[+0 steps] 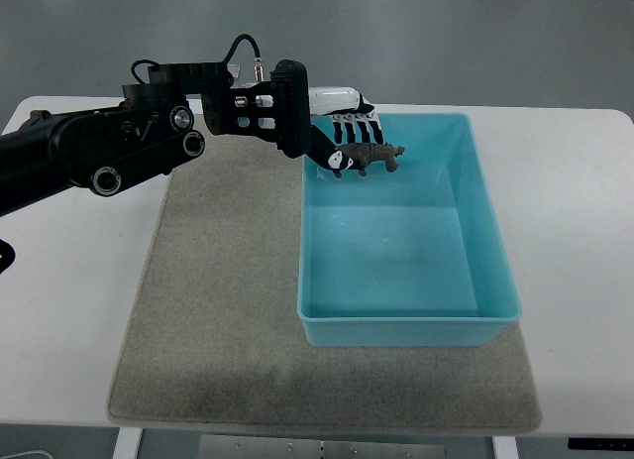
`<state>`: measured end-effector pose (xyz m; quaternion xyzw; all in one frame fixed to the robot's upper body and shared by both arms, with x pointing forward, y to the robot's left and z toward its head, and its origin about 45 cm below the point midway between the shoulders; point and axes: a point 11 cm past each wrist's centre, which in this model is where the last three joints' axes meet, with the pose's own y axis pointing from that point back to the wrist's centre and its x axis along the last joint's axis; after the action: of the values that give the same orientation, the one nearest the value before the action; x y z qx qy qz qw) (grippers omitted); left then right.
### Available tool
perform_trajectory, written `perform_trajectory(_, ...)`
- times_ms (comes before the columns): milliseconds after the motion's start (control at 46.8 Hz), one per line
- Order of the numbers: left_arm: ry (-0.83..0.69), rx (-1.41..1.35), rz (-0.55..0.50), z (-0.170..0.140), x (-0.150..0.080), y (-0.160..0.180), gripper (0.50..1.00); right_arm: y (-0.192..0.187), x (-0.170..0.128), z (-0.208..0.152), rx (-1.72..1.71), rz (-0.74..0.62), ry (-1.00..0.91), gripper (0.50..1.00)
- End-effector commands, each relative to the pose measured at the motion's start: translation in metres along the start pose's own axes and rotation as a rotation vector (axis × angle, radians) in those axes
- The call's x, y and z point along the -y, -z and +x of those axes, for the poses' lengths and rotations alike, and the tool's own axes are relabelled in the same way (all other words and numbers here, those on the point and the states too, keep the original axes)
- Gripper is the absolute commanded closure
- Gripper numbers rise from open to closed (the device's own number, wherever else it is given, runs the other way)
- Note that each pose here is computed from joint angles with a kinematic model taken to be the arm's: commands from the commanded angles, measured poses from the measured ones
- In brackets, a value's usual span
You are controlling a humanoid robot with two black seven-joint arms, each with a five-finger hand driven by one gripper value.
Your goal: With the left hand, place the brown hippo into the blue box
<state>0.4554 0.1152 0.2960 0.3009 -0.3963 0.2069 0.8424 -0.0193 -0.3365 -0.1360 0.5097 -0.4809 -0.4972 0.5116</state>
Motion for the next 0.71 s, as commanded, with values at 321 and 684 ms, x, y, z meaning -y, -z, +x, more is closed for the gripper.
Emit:
perform_trajectory(321, -0.024, -0.010, -0.010, -0.0042, 0.0022, 0.0000, 0.754, 0.0000, 0.0000, 0.0000, 0.000, 0.000, 0.000, 0.564)
perform_trajectory(684, -0.025, -0.012, -0.012, -0.0040, 0.0021, 0.0001, 0.727, 0.0000, 0.0000, 0.0000, 0.000, 0.000, 0.000, 0.564)
